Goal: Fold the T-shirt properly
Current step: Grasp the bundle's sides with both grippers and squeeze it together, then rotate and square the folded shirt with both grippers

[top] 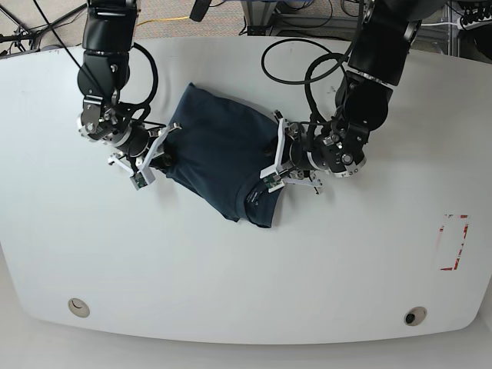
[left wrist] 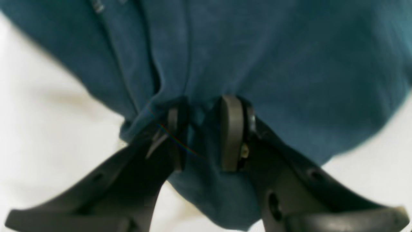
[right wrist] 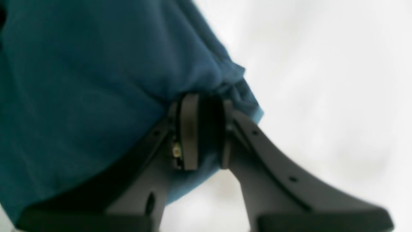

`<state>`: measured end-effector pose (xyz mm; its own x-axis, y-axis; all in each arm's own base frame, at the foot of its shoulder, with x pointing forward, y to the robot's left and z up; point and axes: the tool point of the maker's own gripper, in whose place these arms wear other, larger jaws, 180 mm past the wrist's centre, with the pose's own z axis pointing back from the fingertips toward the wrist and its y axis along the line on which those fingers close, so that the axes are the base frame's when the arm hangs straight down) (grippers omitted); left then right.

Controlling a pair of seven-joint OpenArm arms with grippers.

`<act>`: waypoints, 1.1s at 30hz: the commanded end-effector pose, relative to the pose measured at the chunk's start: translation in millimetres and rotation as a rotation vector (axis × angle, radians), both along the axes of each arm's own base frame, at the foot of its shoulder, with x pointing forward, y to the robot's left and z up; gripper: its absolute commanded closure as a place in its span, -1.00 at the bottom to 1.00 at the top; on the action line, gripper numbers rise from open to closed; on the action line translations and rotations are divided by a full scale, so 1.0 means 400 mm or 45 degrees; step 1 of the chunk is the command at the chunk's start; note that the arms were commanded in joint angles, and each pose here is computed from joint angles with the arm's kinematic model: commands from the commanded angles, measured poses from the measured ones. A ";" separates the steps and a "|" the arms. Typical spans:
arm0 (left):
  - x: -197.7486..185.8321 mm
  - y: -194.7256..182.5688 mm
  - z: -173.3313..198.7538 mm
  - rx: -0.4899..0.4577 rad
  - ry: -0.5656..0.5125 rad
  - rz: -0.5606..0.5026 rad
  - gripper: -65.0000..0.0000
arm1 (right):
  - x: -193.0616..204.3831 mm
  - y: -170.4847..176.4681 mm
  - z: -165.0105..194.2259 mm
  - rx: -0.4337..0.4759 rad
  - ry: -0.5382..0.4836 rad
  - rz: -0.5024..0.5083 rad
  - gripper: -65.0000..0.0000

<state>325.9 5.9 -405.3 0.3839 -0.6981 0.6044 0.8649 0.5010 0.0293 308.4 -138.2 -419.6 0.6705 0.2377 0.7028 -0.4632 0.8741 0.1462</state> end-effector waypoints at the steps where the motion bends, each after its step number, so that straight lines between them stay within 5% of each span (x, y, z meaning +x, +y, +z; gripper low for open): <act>1: 0.042 0.037 0.010 0.057 -0.037 0.020 0.54 | -0.054 0.033 -0.006 -0.055 0.054 0.064 0.71; 8: 0.118 0.110 0.021 0.089 -0.063 0.056 0.54 | -0.110 0.107 0.009 -0.018 0.072 0.087 0.71; 19: 0.205 0.107 0.181 0.149 -0.277 0.028 0.54 | -0.089 0.095 0.132 -0.127 -0.072 0.116 0.71; 26: 0.124 -0.026 0.244 0.084 -0.362 -0.075 0.54 | -0.039 0.131 0.181 -0.102 -0.137 0.109 0.71; 33: -0.006 -0.106 0.197 -0.030 -0.270 -0.109 0.54 | 0.007 0.181 0.146 -0.003 -0.080 0.113 0.71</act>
<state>320.6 -31.7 -339.9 0.2118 -0.7265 0.6538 0.8852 0.4261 0.1868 301.9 -75.4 -367.8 0.6228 0.3228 0.7127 -0.5405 0.8361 0.0936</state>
